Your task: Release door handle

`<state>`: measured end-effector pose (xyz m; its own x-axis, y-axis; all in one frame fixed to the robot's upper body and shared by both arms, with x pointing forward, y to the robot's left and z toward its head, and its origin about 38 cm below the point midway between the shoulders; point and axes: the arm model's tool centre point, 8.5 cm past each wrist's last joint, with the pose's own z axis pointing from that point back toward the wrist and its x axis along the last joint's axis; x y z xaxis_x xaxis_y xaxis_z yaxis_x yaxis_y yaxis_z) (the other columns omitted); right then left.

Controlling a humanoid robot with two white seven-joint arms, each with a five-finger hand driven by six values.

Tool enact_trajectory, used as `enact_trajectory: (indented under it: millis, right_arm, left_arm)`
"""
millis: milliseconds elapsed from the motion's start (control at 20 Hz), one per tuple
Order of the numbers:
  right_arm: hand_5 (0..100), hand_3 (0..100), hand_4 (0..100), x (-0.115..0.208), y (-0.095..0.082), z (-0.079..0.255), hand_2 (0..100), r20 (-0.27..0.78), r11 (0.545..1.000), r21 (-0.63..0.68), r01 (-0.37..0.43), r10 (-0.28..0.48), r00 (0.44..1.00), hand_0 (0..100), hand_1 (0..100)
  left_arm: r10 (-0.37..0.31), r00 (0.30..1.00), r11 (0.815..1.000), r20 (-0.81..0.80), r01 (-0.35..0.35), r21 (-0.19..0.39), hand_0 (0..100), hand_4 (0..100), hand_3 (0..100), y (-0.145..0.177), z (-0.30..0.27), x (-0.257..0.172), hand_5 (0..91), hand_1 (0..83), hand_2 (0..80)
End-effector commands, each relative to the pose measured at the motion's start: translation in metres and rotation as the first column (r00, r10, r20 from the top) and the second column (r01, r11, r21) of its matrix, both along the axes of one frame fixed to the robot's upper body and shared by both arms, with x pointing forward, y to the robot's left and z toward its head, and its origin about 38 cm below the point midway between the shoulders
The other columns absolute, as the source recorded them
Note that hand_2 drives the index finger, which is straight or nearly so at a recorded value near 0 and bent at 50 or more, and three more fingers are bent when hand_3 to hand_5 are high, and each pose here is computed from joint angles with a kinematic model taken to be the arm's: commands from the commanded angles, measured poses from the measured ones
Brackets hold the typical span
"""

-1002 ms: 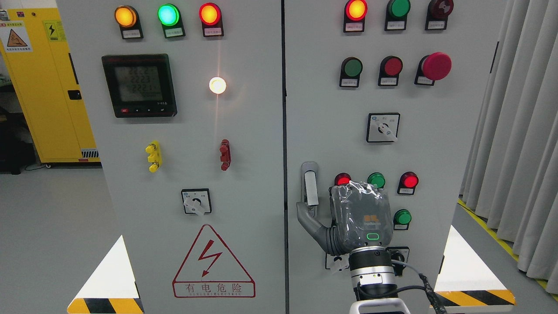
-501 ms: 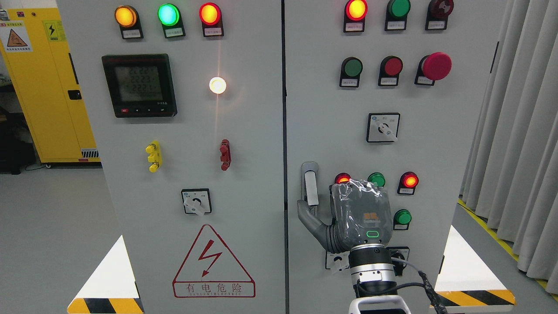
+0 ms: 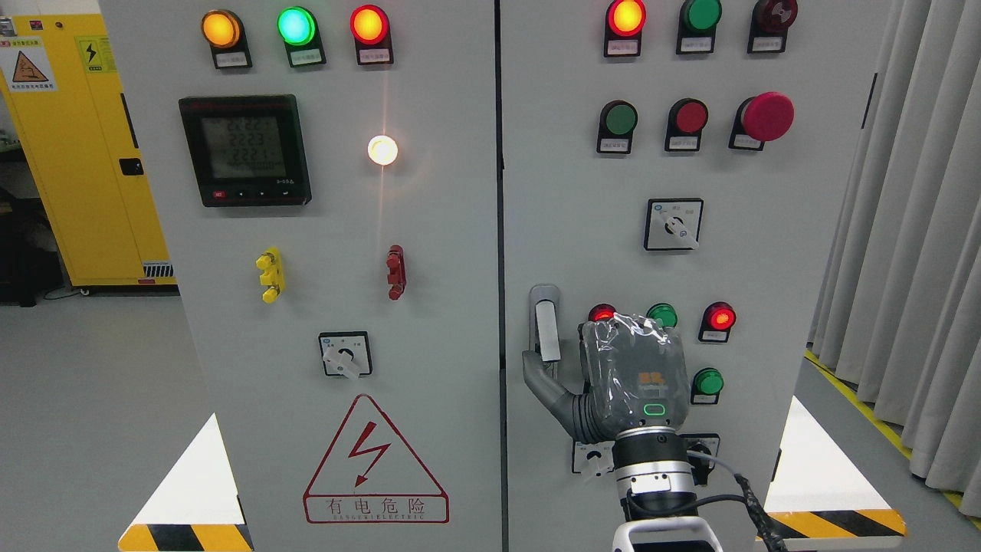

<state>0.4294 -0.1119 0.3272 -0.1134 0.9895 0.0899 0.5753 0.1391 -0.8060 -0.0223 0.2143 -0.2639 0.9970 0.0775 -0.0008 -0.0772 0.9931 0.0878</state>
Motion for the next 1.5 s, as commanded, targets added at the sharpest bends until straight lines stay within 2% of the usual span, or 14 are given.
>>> enact_trajectory:
  millis: [0,1453]
  right_arm:
    - [100,100,100,0.0008,0.0005,-0.0004,98,-0.002,1.000,-0.003,-0.001,0.001,1.000,29,22]
    - [100,100,100,-0.0007,-0.0021,-0.0018,98,-0.013,1.000,0.007,0.004,-0.004,1.000,36,23]
  left_arm:
    - [0.000,1.000,1.000,0.015,0.000,-0.002,12,0,0,-0.0009,-0.0004,0.0053,0.0,55.6,0.0]
    - [0.000,1.000,1.000,0.015,0.000,0.000,12,0,0,0.0001,-0.0004,0.0053,0.0,55.6,0.0]
